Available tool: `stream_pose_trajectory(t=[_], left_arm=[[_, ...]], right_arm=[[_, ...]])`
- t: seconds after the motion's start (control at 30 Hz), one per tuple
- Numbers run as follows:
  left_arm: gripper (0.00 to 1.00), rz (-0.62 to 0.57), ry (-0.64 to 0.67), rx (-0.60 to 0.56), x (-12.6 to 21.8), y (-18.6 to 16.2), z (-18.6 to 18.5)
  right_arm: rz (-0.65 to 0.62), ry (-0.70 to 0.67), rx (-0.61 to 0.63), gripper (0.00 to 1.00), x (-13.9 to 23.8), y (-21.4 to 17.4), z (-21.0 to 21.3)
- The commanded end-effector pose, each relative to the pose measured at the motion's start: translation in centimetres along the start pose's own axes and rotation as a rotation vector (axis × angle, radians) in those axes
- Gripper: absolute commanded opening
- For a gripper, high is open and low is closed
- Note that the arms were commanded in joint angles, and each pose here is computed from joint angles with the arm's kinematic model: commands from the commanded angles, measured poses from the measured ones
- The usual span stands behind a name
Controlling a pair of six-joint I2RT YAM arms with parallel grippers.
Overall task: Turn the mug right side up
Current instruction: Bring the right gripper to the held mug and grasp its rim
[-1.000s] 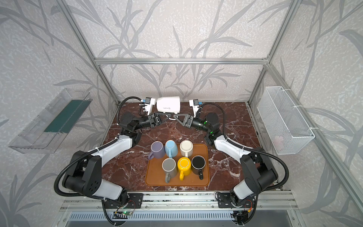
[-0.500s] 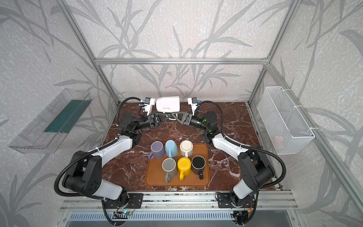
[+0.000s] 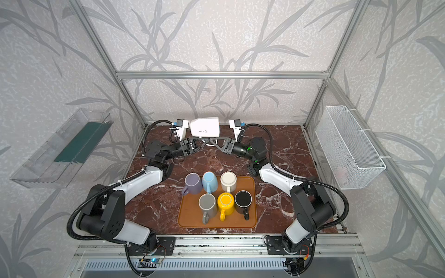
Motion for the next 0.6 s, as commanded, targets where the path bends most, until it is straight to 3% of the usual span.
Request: stream_pose_trajectory(t=[0.0,0.27,0.33,0.4,0.47,0.57], left_arm=[[0.0,0.066,-0.081,-0.095,-0.3,-0.7,-1.5],[0.01,0.074,-0.092,-0.07,-0.4,-0.4,-1.4],[0.21,0.073,-0.089,-0.061,-0.4,-0.3,-1.2],[0.33,0.069,-0.083,-0.052,-0.4,-0.2,-1.0],[0.41,0.059,-0.072,-0.043,-0.4,0.0,-0.6],[0.45,0.05,-0.059,-0.036,-0.5,0.0,-0.3]], right_arm=[[-0.053,0.046,0.069,0.0,-0.4,1.6,1.4],[-0.028,0.035,0.077,0.0,-0.3,1.3,1.2],[-0.01,0.018,0.079,0.0,-0.3,1.0,1.1],[0.005,0.0,0.085,0.0,-0.1,0.9,1.1],[0.012,-0.014,0.096,0.0,0.1,0.8,1.2],[0.02,-0.038,0.109,0.0,0.3,0.6,1.2]])
Point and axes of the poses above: each gripper's point midway between its finger pads, its own x axis back along the fingers, its own z axis along the line the jaws close on, y = z × x, the point moved 8 cm from there along x, back along the fingers, and after that the axes turned 12 degrees about x, right-handed, at the moved point
